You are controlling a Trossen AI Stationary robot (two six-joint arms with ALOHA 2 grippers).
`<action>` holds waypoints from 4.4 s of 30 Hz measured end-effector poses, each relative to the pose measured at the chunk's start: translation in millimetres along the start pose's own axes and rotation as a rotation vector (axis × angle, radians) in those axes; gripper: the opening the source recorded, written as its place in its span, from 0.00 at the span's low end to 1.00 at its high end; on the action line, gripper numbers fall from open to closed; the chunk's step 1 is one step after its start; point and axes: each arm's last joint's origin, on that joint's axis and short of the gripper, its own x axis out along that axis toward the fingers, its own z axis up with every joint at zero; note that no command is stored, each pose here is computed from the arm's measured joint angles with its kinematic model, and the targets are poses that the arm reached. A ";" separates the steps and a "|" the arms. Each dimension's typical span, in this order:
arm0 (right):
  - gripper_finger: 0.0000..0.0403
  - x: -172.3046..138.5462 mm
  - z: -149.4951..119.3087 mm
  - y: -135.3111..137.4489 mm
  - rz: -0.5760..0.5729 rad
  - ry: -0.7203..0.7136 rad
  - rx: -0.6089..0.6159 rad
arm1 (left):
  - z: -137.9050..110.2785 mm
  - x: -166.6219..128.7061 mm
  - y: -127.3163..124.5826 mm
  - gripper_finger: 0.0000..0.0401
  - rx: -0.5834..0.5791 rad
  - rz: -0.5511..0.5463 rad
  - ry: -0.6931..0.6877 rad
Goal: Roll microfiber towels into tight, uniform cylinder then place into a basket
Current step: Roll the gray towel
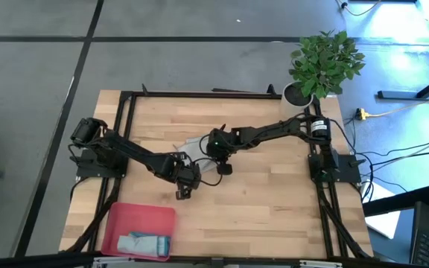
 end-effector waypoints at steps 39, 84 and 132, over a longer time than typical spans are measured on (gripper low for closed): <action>0.25 -8.3 17.6 -1.3 0.020 0.040 0.003 | -10.1 35.7 58.2 0.00 -0.250 0.135 0.128; 0.33 -87.4 -21.9 95.9 0.018 -0.168 -0.052 | -16.5 28.6 14.4 0.00 -0.126 0.023 0.074; 0.33 5.1 -41.4 101.8 0.070 -0.360 -0.172 | -26.9 22.1 -13.5 0.15 -0.052 0.008 0.039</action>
